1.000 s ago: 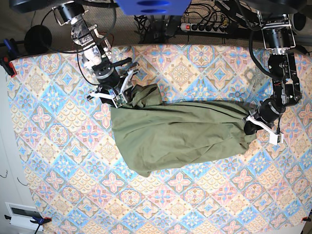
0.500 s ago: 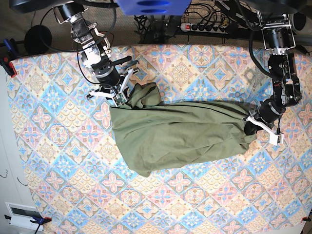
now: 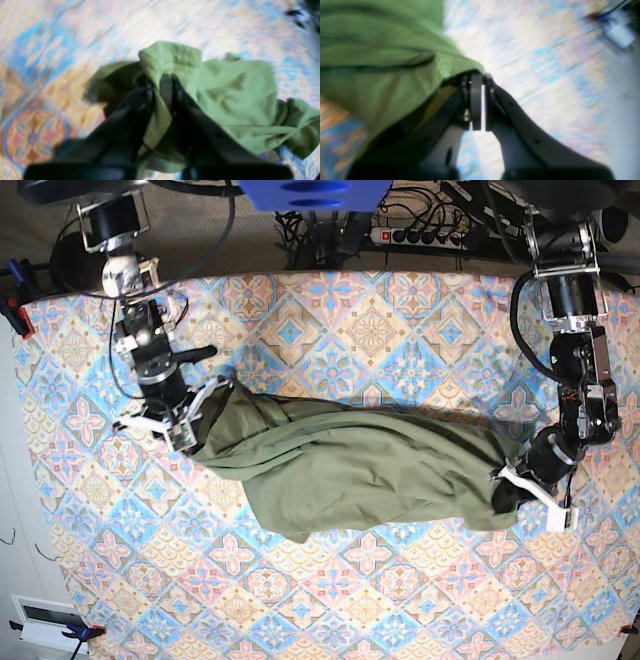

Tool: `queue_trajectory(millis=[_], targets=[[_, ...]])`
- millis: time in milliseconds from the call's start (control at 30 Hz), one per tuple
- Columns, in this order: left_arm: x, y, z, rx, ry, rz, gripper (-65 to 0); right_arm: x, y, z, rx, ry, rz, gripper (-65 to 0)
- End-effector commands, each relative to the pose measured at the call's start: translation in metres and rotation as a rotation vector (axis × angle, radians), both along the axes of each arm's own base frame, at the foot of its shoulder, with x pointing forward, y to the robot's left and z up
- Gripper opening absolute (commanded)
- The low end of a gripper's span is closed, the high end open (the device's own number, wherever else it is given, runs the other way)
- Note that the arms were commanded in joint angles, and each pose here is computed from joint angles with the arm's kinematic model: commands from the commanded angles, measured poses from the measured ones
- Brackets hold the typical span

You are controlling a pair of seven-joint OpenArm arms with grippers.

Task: Layout the t-shirt on the table in an organized manner, then fold the t-shirt properly
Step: 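Pull the shirt apart, left gripper dragging its end away from the right, then release and regrasp the shirt edges with both grippers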

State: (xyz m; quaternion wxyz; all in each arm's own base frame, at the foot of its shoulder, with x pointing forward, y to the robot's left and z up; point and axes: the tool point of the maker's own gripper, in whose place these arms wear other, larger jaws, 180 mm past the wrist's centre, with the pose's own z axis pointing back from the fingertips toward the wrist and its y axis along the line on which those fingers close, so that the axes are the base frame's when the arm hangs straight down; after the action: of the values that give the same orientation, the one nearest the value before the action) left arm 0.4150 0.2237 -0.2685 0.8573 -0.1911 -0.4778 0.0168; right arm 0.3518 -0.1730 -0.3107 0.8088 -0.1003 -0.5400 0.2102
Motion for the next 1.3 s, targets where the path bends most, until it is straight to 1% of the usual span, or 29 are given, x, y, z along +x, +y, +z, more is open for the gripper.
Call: queue_trajectory(millis=[0,67,167,233,333,367,467,533,633,700,733,767,867,933,1000,1067,1167,1200,1267], targets=[[0.014,0.004,0.027,0.007,-0.075,0.003,-65.0,0.012,-0.006,0.022,-0.01,-0.073,-0.008,-64.6],[0.024,0.007,0.028,-0.002,-0.068,0.011,-65.0,0.022,-0.013,0.033,-0.017,-0.103,-0.021,-64.6],[0.043,0.004,0.038,-0.025,-0.081,0.014,-65.0,0.037,-0.032,0.043,-0.056,-0.124,-0.047,-64.6],[0.055,-0.001,0.047,-0.048,-0.094,0.012,-65.0,0.047,-0.041,0.053,-0.075,-0.147,-0.055,-64.6],[0.074,0.001,0.062,-0.082,-0.111,0.03,-65.0,0.068,-0.057,0.072,-0.102,-0.186,-0.081,-64.6],[0.082,-0.006,0.07,-0.099,-0.122,0.022,-65.0,0.076,-0.063,0.079,-0.104,-0.199,-0.093,-64.6],[0.101,-0.02,0.082,-0.118,-0.128,0.002,-65.0,0.095,-0.079,0.097,-0.045,-0.22,-0.126,-64.6],[0.114,-0.033,0.096,-0.136,-0.142,-0.018,-65.0,0.107,-0.096,0.116,0.022,-0.256,-0.166,-64.6],[0.132,-0.049,0.115,-0.173,-0.154,-0.031,-65.0,0.123,-0.117,0.131,0.126,-0.294,-0.217,-64.6],[0.143,-0.061,0.129,-0.194,-0.164,-0.042,-65.0,0.133,-0.126,0.148,0.167,-0.32,-0.232,-64.6],[0.149,-0.066,0.137,-0.197,-0.169,-0.045,-65.0,0.136,-0.134,0.155,0.172,-0.318,-0.237,-64.6],[0.152,-0.069,0.14,-0.195,-0.169,-0.048,-65.0,0.137,-0.134,0.158,0.184,-0.302,-0.221,-64.6],[0.154,-0.076,0.144,-0.184,-0.17,-0.059,-65.0,0.136,-0.115,0.151,0.25,-0.225,-0.131,-64.5],[0.152,-0.077,0.139,-0.187,-0.162,-0.061,-65.0,0.133,-0.108,0.142,0.291,-0.16,-0.112,-63.7],[0.145,-0.075,0.113,-0.187,-0.107,-0.057,-65.0,0.131,-0.097,0.121,0.339,-0.077,-0.111,-59.5],[0.136,-0.074,0.09,-0.184,-0.048,-0.062,-65.0,0.126,-0.08,0.097,0.382,-0.015,-0.104,-53.2],[0.119,-0.061,0.055,-0.169,0.05,-0.058,-65.0,0.124,-0.059,0.08,0.417,0.042,-0.092,-41.7],[0.112,-0.062,0.042,-0.185,0.078,-0.062,-65.0,0.123,-0.053,0.072,0.429,0.073,-0.094,-37.4],[0.1,-0.047,0.023,-0.211,0.121,-0.036,-65.0,0.12,-0.05,0.049,0.45,0.151,-0.118,-30.8]])
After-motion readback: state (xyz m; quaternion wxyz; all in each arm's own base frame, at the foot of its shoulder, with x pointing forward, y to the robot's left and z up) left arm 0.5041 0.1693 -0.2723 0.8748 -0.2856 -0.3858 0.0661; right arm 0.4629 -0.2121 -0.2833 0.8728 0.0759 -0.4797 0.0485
